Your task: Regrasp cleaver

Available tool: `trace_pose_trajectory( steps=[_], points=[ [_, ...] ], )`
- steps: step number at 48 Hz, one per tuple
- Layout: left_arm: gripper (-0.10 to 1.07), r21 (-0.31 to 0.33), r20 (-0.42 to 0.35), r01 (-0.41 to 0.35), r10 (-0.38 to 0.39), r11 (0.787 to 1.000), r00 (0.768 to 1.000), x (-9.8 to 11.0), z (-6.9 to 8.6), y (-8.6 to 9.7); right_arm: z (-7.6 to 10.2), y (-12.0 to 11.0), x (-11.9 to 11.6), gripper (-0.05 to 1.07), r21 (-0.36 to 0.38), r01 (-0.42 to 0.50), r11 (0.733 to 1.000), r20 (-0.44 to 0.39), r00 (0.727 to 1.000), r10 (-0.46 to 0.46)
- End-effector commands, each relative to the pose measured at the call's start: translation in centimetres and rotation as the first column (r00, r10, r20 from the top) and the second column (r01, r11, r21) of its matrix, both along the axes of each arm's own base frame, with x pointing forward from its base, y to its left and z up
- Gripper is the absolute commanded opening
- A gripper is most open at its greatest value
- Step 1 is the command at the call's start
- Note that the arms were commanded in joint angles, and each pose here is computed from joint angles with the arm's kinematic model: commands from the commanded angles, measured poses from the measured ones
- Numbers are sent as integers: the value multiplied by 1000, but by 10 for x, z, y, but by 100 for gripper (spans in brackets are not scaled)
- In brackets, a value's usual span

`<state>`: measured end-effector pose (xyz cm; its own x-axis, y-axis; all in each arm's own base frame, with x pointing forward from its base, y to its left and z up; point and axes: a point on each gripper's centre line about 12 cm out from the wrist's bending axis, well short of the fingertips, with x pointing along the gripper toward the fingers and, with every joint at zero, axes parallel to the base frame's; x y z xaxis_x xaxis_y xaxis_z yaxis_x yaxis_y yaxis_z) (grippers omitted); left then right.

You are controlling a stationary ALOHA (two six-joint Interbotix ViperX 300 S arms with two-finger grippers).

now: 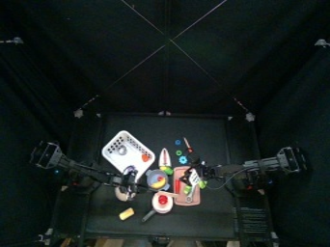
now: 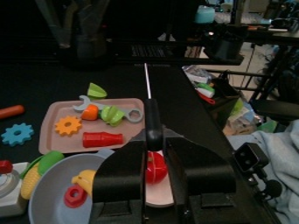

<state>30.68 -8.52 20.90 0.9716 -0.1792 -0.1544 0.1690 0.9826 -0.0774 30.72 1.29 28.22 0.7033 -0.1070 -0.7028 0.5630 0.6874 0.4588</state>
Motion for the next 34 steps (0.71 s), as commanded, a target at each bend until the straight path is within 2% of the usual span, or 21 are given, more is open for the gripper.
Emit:
trace_pose_trajectory(
  steps=[1,5,8,15,19,21,34],
  points=[
    [47,-8,50,-39,39,999,998,4,12,-7,17,11,2,88,-84,-53,995,35,998,56],
    [47,25,63,-82,80,996,995,2,10,-7,19,27,3,88,-193,-147,970,59,985,161],
    [47,59,74,-120,115,991,991,0,8,-7,15,40,3,88,-272,-218,937,67,967,244],
    [47,137,55,-137,130,981,990,-5,-1,-9,0,72,7,88,-419,-377,826,51,899,435],
    [47,156,44,-136,130,978,990,-7,-6,-9,-4,81,9,88,-463,-413,784,29,877,479],
    [47,158,44,-139,133,978,990,-8,-7,-8,-7,82,10,88,-475,-420,774,17,875,485],
    [47,174,43,-139,133,975,990,-8,-10,-7,-28,88,26,88,-488,-448,749,-56,872,486]
  ],
)
